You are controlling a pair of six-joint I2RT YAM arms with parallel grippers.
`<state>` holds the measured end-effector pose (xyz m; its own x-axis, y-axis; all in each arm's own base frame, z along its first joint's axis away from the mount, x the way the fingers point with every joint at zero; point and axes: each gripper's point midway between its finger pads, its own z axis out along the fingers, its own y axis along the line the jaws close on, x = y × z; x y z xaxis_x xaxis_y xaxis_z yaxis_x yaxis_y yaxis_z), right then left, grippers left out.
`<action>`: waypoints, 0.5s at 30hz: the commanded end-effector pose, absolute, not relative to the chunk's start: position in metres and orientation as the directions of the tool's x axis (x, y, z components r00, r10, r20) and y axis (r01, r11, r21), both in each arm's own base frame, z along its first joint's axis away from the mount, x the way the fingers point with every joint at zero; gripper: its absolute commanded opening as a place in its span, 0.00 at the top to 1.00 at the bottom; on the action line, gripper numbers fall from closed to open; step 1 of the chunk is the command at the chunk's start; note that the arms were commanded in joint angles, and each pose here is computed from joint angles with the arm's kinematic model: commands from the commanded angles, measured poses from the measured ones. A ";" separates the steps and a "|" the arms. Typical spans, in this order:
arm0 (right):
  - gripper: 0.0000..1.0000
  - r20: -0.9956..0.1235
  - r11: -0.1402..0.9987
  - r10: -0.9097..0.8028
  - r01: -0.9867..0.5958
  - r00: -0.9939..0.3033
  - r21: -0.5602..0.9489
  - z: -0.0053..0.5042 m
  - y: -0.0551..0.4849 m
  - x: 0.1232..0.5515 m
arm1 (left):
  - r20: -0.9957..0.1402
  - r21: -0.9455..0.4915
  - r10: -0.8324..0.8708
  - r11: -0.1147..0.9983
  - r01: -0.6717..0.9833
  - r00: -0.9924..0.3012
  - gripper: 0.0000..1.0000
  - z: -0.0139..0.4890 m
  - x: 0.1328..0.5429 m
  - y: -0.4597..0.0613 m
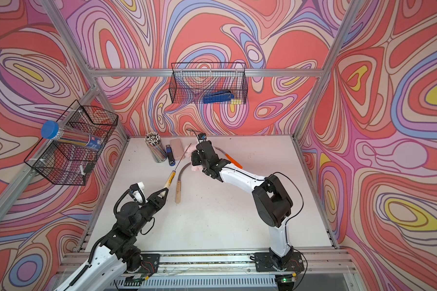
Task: Wipe small sickles with rags
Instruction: Wipe the small sickle.
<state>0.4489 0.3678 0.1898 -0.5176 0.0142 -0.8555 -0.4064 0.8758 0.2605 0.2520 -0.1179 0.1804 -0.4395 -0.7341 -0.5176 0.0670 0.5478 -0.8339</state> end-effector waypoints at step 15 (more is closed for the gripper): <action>1.00 -0.880 0.817 -0.066 -0.532 -0.471 0.224 0.205 0.422 0.378 | -0.529 -0.836 -0.745 0.539 0.099 -0.407 1.00 0.197 0.251 -0.115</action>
<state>0.3703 0.4329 0.1728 -0.5241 -0.1119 -0.8443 -0.5535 0.7981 0.2379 0.2508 -0.1164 0.1846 -0.4280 -0.7386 -0.5209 0.0778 0.5442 -0.8354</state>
